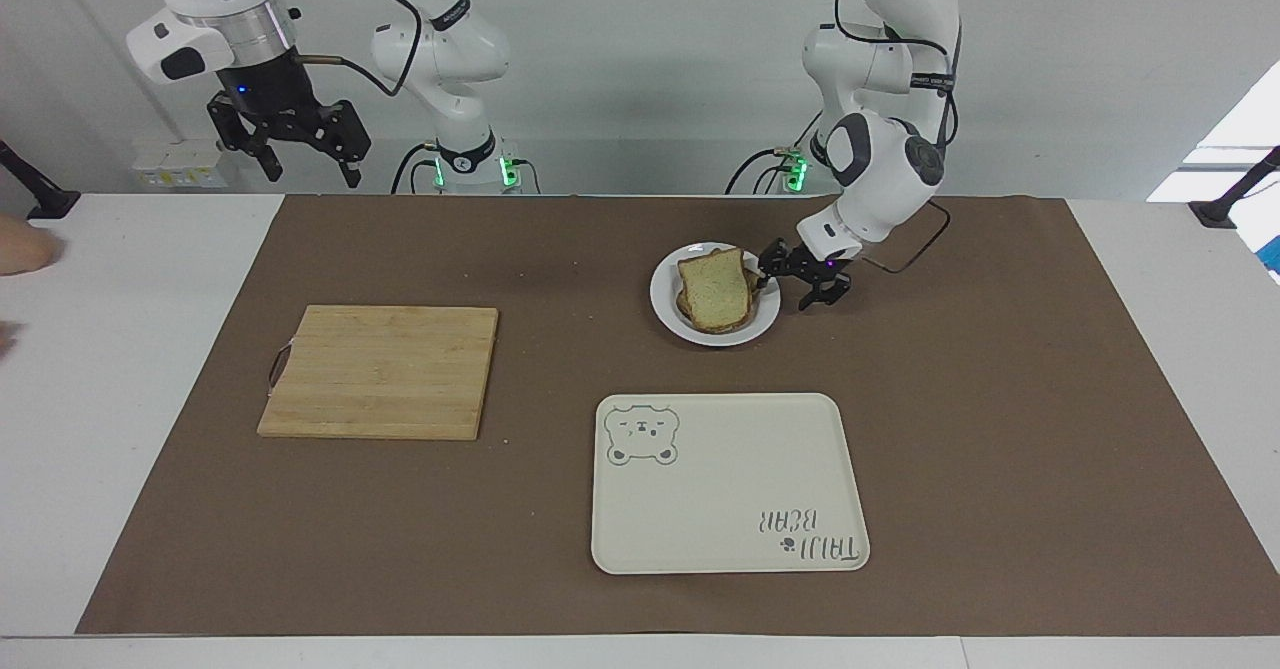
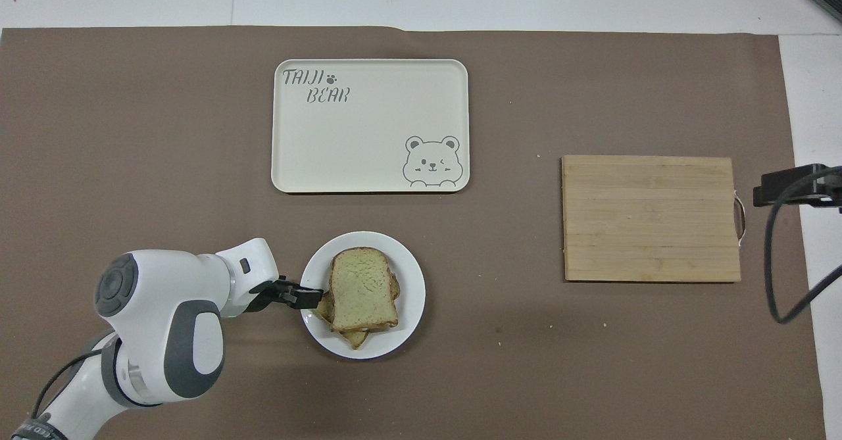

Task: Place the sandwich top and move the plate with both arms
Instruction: 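Slide the white plate with the left gripper onto the bear tray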

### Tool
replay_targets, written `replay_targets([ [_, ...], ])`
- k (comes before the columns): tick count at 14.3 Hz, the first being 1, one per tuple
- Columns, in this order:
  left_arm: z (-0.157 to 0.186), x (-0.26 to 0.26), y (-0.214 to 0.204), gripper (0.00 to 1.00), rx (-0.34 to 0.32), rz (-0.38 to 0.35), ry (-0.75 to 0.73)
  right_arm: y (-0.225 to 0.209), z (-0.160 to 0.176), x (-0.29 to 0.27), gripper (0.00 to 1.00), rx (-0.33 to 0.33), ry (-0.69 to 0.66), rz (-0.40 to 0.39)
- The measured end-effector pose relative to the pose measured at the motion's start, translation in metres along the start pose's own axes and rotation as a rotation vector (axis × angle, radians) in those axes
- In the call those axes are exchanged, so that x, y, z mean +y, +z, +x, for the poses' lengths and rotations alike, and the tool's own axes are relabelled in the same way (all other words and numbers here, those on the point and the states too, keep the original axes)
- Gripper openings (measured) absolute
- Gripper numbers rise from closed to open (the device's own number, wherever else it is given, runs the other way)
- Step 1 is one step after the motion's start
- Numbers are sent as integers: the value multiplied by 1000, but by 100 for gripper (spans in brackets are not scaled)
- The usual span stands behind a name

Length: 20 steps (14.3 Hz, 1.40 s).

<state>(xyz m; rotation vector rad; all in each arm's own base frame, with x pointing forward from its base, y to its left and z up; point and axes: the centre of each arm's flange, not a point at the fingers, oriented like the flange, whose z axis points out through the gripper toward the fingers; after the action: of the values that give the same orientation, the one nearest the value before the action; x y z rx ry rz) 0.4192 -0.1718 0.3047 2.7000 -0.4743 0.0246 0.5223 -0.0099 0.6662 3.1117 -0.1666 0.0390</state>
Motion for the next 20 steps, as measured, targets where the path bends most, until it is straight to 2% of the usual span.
replay_targets([
  [1,-1,1,1,87,5,-7,-10,1,0,0,100,-4,0,0],
  [3,-1,0,1,61,24,-27,-44,3,0,1,100,-10,-23,-1],
  [4,0,-2,2,54,36,-34,-59,4,-1,3,100,-14,-43,-1],
  [5,-1,-3,4,54,39,-36,-69,4,-1,7,100,-18,-58,-1],
  [6,-1,-4,7,48,39,-36,-74,5,0,11,100,-20,-66,-1],
  [7,-1,-4,8,37,38,-35,-75,5,0,13,100,-20,-69,-1],
  [13,-6,6,21,34,47,-46,-90,10,-6,9,100,-50,-80,1],
  [15,-8,15,24,28,64,-54,-96,11,-10,7,100,-52,-84,4],
  [16,-8,19,24,18,68,-65,-102,11,-10,7,100,-52,-85,4],
  [17,-8,21,22,12,74,-72,-104,10,-11,7,100,-54,-85,5],
  [20,-7,21,20,12,74,-79,-110,8,-8,13,100,-65,-74,4],
])
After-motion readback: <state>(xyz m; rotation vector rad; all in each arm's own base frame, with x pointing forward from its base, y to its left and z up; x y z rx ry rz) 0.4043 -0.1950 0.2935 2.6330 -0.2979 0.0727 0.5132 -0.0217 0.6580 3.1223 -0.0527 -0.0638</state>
